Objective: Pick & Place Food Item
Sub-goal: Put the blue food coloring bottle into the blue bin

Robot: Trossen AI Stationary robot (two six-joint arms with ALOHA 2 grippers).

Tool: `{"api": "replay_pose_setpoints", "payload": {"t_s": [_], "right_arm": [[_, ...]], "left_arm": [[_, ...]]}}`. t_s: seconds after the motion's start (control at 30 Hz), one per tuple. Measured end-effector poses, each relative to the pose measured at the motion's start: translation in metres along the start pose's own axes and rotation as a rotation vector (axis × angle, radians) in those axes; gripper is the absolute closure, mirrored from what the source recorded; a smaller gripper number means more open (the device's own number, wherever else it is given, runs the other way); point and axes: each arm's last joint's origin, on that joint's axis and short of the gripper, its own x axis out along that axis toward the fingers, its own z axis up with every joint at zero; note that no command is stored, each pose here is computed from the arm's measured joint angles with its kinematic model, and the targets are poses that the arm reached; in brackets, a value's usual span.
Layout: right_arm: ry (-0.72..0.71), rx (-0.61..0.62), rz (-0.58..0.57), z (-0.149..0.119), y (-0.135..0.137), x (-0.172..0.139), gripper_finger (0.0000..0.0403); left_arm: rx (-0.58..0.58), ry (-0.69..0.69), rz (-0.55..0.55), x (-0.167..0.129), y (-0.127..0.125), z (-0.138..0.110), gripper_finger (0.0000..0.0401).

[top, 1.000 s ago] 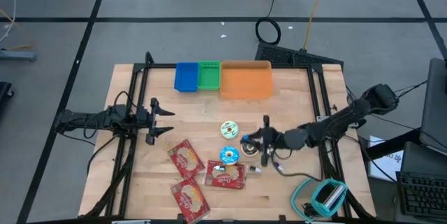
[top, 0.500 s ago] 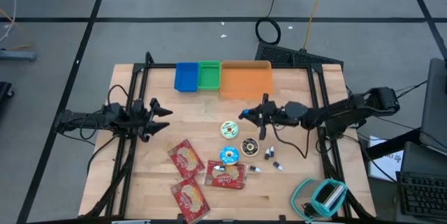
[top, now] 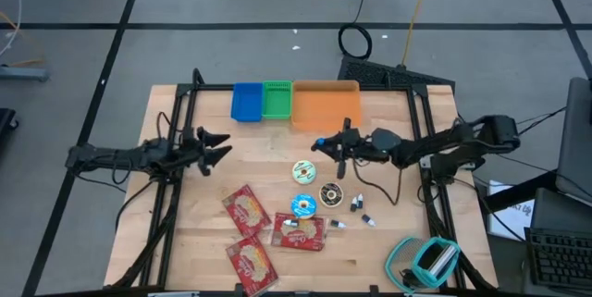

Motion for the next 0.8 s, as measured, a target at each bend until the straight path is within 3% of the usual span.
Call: {"api": "replay_pose_setpoints", "payload": {"t_s": [0.13,0.23,0.43,0.8], "right_arm": [[0.026,0.0,0.009,-0.004,-0.01,0.025,0.0358],[0.028,0.001,0.049,-0.004,-0.017,0.044,0.0358],[0.021,0.001,0.104,0.0,-0.027,0.07,0.0358],[0.045,0.003,0.152,-0.005,-0.025,0.085,0.0358]], "left_arm": [[0.035,-0.004,0.116,0.009,0.004,-0.003,0.0134],[0.003,-0.022,0.145,0.016,0.005,-0.002,0.0134],[0.097,0.018,0.017,0.031,0.001,-0.006,0.0135],[0.352,0.154,-0.046,0.079,-0.018,-0.009,0.0134]]}}
